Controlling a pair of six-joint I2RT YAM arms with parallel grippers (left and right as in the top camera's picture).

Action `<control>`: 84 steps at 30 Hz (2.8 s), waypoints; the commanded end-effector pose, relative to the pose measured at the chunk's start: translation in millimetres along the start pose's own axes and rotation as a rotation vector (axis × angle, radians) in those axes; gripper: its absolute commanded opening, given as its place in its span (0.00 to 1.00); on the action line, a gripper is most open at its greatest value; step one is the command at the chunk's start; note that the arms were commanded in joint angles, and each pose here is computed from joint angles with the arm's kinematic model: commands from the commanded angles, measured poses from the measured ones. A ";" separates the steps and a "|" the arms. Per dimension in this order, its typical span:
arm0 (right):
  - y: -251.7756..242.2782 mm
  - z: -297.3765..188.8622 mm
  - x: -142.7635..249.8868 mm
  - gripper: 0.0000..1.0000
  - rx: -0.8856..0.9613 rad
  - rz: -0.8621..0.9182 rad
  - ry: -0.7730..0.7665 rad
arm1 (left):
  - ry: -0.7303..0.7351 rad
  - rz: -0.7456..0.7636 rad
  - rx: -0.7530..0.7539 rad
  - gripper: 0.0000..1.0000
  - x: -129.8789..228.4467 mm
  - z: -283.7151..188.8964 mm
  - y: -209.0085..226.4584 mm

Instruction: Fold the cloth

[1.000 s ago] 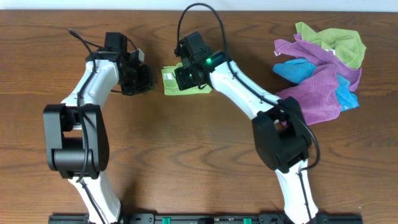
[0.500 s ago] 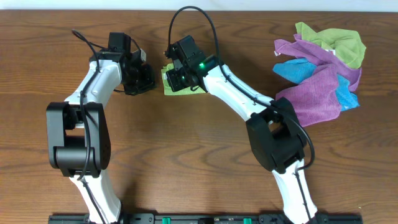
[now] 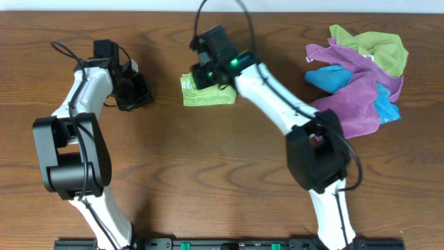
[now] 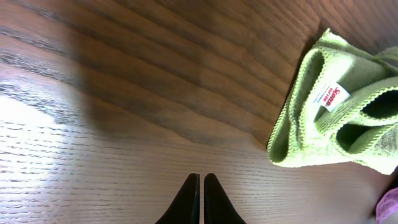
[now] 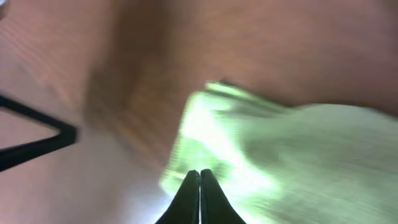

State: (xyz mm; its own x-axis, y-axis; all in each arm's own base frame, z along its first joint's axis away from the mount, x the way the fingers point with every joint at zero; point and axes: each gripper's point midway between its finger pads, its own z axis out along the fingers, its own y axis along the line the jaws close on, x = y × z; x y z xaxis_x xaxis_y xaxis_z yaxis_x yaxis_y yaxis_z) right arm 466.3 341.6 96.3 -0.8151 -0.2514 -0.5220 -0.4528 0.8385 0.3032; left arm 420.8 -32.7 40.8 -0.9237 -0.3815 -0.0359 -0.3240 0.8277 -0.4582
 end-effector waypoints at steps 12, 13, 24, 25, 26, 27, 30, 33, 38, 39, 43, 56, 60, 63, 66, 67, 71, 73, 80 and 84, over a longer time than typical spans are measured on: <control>-27.6 14.4 9.0 0.52 0.194 -0.016 0.012 | 0.017 0.032 0.017 0.06 3.6 8.1 -6.2; -26.8 17.5 12.1 0.52 0.199 -0.020 0.019 | 0.017 0.032 0.017 0.06 3.6 8.1 -6.2; -26.4 41.8 25.2 0.46 0.206 -0.021 0.041 | 0.027 0.027 0.014 0.06 5.9 8.0 -5.3; -27.1 41.7 23.8 0.44 0.212 -0.022 0.035 | 0.027 0.027 0.014 0.06 5.9 8.0 -5.3; -28.8 41.4 22.2 0.38 0.224 -0.024 0.028 | 0.027 0.027 0.014 0.06 5.9 8.0 -5.3; -29.1 42.2 22.3 0.36 0.224 -0.024 0.027 | 0.027 0.027 0.014 0.06 6.0 8.0 -5.2; -29.7 44.1 23.1 0.19 0.224 -0.024 0.028 | 0.027 0.027 0.014 0.06 5.9 8.0 -5.4; -29.7 48.4 25.5 0.15 0.222 -0.023 0.033 | 0.027 0.027 0.014 0.06 6.0 8.0 -5.3; -17.9 49.9 26.4 0.56 0.164 0.007 0.040 | 0.027 0.027 0.014 0.06 6.0 8.0 -5.2; -15.8 49.2 24.5 0.58 0.161 0.007 0.035 | 0.027 0.027 0.014 0.06 5.9 8.0 -5.3; -14.3 50.1 24.2 0.56 0.165 0.002 0.031 | 0.026 0.027 0.014 0.06 5.8 8.0 -5.3; -3.9 68.2 36.8 0.40 0.193 -0.034 0.040 | 0.021 0.037 0.012 0.06 4.7 8.1 -5.1; -11.0 66.9 35.2 0.19 0.227 -0.033 0.032 | 0.022 0.045 0.012 0.06 4.7 8.1 -5.0; -14.0 66.2 35.8 0.05 0.236 -0.030 0.036 | 0.022 0.045 0.012 0.06 4.7 8.1 -5.0; -14.7 66.1 36.5 0.01 0.237 -0.030 0.039 | 0.022 0.048 0.012 0.06 4.8 8.1 -5.0; -15.9 65.8 36.0 0.01 0.241 -0.029 0.037 | 0.022 0.049 0.012 0.06 4.7 8.1 -5.0; -10.0 59.8 30.1 0.01 0.230 -0.031 0.037 | 0.021 0.056 0.012 0.06 4.7 8.1 -4.9; -1.5 52.9 21.3 0.01 0.221 -0.042 0.029 | 0.018 0.058 0.011 0.06 3.7 7.6 -3.9; 19.9 41.1 13.9 0.01 0.183 -0.062 0.041 | 0.008 0.045 0.008 0.06 0.0 5.1 1.4; 25.5 47.5 25.5 0.01 0.163 -0.067 0.075 | 0.005 0.045 0.009 0.06 -0.9 5.0 1.4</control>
State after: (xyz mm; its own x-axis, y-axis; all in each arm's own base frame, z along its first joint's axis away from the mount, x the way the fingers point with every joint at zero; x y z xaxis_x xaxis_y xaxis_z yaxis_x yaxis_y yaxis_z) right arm 461.7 367.7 61.7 -0.8160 -0.3060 -0.4904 -0.4127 0.9025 0.1234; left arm 423.9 -35.8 42.4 -0.9342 -0.3517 -0.0599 -0.2841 0.8347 -0.4718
